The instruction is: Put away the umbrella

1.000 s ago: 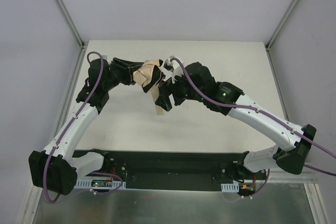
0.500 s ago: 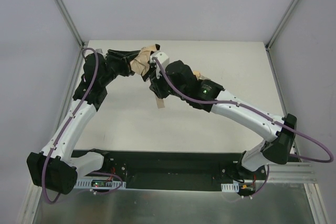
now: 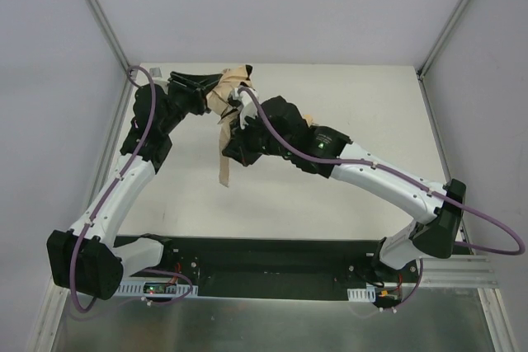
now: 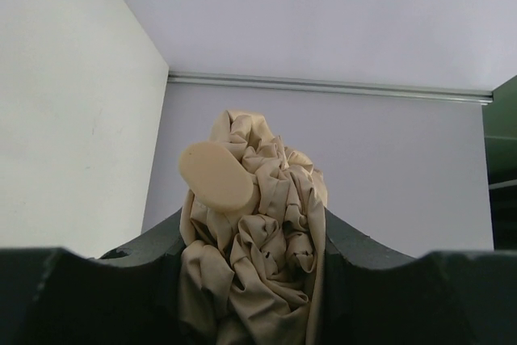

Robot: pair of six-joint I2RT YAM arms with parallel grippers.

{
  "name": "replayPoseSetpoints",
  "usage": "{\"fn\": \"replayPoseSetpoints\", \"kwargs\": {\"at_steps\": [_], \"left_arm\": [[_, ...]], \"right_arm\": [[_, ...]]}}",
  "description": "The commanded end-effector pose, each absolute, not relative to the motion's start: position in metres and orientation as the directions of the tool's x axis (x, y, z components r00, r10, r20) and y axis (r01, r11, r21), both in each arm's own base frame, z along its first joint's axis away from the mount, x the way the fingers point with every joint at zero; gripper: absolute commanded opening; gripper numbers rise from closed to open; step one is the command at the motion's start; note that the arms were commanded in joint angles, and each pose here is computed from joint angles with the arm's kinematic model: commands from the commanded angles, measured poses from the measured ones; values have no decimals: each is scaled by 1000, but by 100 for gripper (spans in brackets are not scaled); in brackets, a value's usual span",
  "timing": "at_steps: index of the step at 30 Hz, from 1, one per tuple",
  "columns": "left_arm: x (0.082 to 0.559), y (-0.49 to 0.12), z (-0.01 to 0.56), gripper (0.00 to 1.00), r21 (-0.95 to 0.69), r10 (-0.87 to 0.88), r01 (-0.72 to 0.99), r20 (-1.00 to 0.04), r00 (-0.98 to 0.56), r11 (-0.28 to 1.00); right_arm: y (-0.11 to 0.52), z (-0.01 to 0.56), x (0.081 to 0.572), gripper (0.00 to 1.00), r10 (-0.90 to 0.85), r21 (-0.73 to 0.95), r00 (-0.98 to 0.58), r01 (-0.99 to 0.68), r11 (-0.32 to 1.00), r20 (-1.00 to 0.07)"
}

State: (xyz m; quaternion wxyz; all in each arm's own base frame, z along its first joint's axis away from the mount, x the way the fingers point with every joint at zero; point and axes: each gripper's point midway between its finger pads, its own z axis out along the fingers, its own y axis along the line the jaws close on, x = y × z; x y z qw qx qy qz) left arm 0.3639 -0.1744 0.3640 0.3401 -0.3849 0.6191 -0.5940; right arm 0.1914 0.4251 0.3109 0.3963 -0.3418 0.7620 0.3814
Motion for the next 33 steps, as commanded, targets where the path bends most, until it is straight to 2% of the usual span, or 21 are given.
{"fn": "replayPoseSetpoints", "kwargs": {"at_steps": [1,5,10,16,21,24,33], "left_arm": [[347,-165,401,0,-992,-887,122,-92,-454,40],[335,-162,380,0,-963,-857,152,-267,-440,222],[329,-156,346,0,-938,-833,147,-346,-432,313],[319,-163,300,0,-949,-808,68,-298,-508,307],[308,-165,279,0,-948,-794,21,-278,-540,317],[303,-168,269,0,-954,-793,-11,-243,-558,300],[291,-168,264,0,-951,-789,-16,-246,-563,308]], "right_arm": [[421,304,176,1,-245,416,-542,-806,421,-804],[434,327,147,0,-242,586,-636,-771,248,-733],[439,348,121,0,-272,723,-734,-672,161,-622],[439,391,137,0,-186,823,-821,-561,92,-539],[448,411,171,0,-112,904,-903,-423,57,-415],[449,406,191,0,-83,924,-926,-375,74,-369],[432,383,234,6,48,961,-966,-248,123,-255]]}}
